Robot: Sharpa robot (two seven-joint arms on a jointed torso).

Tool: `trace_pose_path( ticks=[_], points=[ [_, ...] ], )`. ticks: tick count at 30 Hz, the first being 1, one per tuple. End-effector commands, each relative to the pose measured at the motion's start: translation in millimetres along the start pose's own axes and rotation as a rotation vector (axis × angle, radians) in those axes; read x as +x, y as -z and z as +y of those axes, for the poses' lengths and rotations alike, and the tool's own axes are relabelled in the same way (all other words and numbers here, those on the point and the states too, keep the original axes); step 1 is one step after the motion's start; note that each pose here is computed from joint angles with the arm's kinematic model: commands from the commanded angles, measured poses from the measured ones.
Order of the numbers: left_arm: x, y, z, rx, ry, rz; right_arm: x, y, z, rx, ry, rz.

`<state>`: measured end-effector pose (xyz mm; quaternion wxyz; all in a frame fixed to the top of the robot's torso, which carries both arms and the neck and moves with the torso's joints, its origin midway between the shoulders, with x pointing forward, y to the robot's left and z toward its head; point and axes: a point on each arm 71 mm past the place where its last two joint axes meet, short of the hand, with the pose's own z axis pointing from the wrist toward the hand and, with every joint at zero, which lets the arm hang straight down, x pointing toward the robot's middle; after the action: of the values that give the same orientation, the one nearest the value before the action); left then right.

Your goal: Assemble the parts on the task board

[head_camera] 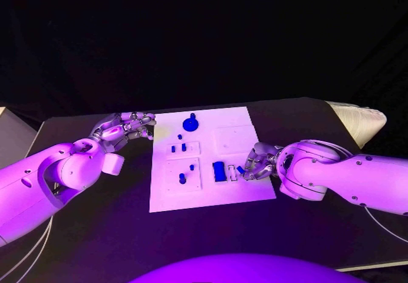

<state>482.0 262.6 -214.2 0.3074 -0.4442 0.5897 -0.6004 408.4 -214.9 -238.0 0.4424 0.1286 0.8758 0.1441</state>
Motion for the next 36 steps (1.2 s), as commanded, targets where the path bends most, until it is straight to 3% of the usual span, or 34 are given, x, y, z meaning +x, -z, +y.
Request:
trace_pose_path(
  ticks=[1, 17, 36],
  points=[
    [2.9, -0.5, -0.5, 0.004, 0.006, 0.02, 3.5, -2.4, 1.4, 0.02, -0.036, 0.028],
    [3.5, -0.3, -0.4, 0.001, 0.003, 0.025, 11.3, -10.7, 15.8, 0.009, -0.034, 0.041],
    [3.3, 0.0, -0.4, -0.001, 0.0, 0.027, 10.9, -14.8, 15.4, 0.019, -0.009, 0.044]
  ],
)
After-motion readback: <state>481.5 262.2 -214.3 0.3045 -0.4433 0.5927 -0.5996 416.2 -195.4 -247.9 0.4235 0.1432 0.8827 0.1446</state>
